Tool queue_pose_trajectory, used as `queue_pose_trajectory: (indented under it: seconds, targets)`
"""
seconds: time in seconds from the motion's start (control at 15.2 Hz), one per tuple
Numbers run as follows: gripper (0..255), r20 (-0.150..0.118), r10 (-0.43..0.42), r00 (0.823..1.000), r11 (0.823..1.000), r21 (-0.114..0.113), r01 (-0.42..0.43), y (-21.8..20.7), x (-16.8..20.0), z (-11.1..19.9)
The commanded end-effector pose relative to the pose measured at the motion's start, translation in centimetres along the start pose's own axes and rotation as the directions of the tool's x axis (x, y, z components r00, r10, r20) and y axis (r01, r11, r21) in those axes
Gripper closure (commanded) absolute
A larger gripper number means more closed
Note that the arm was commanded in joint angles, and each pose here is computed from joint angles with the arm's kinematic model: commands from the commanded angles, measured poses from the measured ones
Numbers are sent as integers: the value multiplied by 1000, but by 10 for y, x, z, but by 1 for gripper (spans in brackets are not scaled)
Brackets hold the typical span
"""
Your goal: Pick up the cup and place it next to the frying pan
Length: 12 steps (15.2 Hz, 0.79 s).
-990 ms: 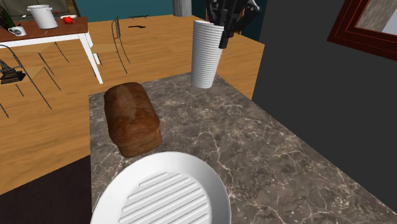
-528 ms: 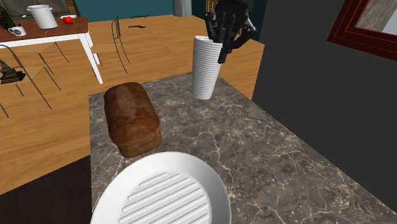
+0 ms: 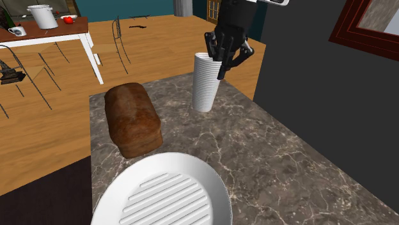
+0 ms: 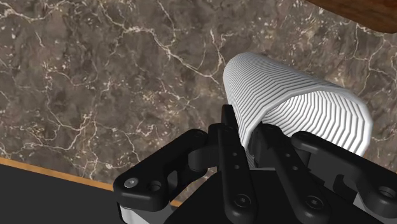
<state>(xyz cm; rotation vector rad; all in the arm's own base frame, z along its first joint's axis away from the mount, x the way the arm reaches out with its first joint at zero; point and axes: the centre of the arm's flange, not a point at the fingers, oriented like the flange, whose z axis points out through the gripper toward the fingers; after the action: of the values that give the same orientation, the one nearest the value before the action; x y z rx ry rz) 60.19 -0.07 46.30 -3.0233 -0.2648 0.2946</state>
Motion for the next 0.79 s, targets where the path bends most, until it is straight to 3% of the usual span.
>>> queue_pose_trajectory:
  seconds: [0.0, 0.73]
  targets:
    - [255, -1, 0, 1000, 1000, 0, 0, 1, 3, 10]
    - [255, -1, 0, 1000, 1000, 0, 0, 8, 14, 67]
